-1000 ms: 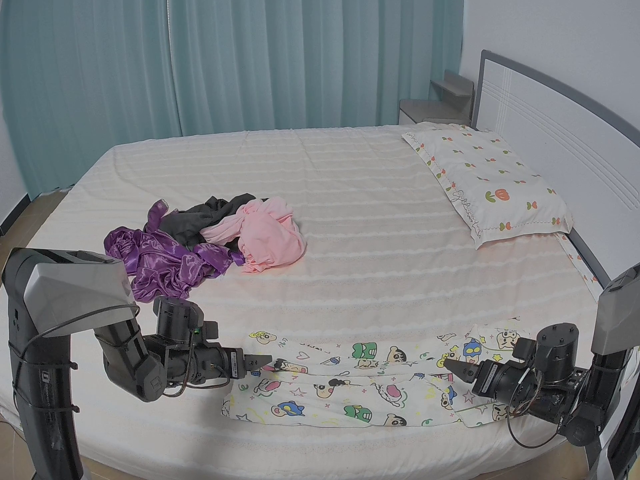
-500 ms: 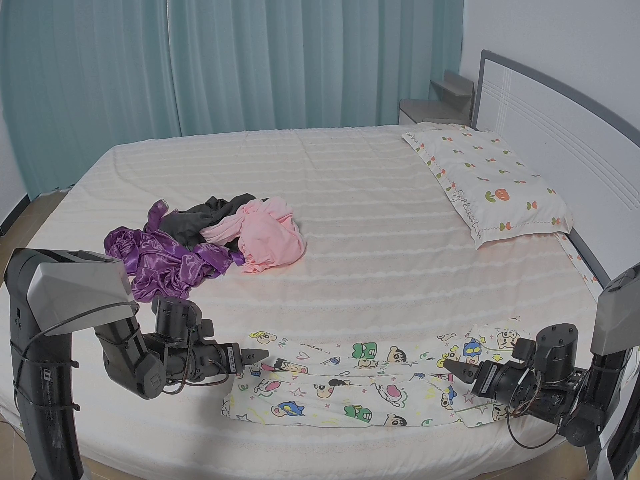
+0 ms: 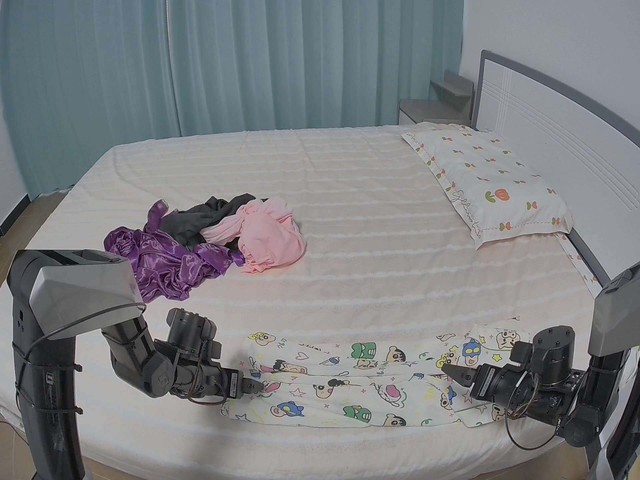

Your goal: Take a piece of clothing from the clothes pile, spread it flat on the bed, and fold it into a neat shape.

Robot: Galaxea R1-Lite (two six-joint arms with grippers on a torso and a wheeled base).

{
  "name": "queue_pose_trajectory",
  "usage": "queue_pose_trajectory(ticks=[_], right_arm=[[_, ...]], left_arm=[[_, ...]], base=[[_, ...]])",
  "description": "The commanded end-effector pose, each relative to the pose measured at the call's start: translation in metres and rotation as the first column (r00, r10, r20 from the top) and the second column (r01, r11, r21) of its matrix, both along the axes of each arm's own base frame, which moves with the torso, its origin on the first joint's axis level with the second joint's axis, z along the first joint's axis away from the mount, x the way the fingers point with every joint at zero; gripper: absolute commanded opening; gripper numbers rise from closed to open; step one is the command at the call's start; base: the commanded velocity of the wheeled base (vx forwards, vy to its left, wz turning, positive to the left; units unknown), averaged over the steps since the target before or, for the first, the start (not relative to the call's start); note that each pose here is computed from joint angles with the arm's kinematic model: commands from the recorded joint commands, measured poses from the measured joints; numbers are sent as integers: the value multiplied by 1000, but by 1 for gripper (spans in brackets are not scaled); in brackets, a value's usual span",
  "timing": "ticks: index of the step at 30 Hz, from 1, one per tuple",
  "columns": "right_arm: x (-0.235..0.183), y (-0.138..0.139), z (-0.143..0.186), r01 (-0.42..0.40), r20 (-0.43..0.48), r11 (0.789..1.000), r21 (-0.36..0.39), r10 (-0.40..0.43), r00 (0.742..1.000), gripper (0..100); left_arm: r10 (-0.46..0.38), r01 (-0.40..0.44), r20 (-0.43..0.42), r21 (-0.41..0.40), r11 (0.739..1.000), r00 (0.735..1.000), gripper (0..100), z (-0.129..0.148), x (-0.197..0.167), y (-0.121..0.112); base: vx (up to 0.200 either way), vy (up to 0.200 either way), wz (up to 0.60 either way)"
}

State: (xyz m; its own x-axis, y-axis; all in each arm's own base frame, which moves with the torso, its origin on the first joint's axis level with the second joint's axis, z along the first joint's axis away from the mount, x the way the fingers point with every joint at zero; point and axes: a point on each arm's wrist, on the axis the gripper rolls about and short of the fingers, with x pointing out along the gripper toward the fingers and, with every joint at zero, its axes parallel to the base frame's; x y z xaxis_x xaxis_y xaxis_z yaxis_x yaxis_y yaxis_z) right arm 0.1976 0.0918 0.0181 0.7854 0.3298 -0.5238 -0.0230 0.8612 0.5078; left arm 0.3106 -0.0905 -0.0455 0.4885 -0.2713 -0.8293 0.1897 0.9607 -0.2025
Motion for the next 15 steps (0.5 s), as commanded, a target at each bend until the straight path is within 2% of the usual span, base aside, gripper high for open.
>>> queue_pose_trajectory(ticks=[1, 7, 13, 15], right_arm=[[-4, -1, -2, -5, -18, 1000, -9, 5, 1000, 100], [-4, -1, -2, -2, -18, 1000, -10, 2, 1000, 100], [-4, -1, -2, -3, -18, 1000, -9, 3, 1000, 100], [-4, -1, -2, -3, -18, 1000, -9, 3, 1000, 100]], left_arm=[[10, -10, 32, -9, 1000, 999, 100, 16, -2, 4], [-22, 35, 93, -140, 990, 995, 100, 52, -6, 2], [35, -5, 142, -205, 979, 989, 100, 63, 17, -8], [63, -35, 134, -203, 979, 989, 100, 54, 28, -14]], base=[[0, 0, 0], [0, 0, 0], [0, 0, 0], [0, 0, 0]])
